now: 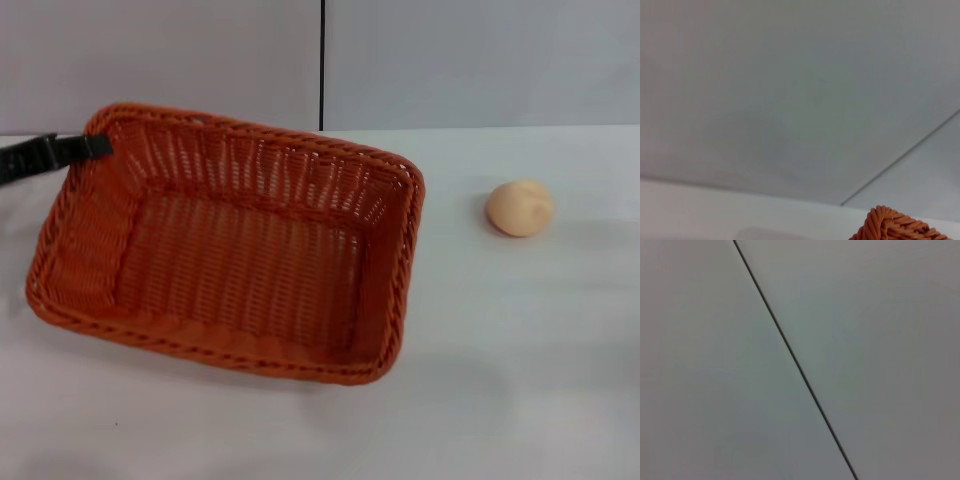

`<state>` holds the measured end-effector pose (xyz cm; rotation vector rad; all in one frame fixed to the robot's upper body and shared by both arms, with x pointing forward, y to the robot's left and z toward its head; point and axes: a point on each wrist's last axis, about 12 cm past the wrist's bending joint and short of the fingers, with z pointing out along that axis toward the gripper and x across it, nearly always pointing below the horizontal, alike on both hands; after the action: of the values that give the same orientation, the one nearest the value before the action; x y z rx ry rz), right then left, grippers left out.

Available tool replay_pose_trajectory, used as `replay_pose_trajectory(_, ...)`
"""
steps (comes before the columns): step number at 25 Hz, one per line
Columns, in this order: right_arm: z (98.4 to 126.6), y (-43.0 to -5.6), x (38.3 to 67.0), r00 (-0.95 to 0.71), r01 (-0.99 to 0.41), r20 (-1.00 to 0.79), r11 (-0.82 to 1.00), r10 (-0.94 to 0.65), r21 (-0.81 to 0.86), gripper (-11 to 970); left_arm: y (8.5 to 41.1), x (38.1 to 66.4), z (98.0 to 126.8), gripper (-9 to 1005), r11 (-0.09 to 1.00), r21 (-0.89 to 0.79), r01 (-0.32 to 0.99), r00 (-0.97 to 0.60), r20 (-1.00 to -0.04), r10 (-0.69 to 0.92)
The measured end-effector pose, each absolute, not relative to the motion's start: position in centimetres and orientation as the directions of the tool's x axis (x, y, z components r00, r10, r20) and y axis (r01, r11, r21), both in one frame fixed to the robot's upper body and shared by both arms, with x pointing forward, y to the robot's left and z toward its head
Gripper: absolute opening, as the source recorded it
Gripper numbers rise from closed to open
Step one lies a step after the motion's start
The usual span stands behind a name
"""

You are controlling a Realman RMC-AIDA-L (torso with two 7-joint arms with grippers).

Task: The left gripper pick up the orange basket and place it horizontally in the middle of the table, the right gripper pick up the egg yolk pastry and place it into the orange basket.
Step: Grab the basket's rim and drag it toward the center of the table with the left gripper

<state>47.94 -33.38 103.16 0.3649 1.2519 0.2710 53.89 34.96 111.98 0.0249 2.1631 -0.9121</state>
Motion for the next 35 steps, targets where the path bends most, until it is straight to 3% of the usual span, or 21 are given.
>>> replay_pose_trajectory(17, 103.3, -33.1, 48.6, 0.283, -0.012, -0.873, 0.912, 0.396, 0.410, 609, 33.4, 50.6, 108.8, 184, 0.690, -0.682, 0.240, -0.710, -0.608, -0.354)
replay_pose_trajectory(35, 103.2, -33.1, 48.7, 0.273, -0.011, -0.877, 0.912, 0.396, 0.409, 608, 30.8, 48.8, 108.5, 205, 0.608, -0.697, 0.382, -0.744, -0.621, -0.245)
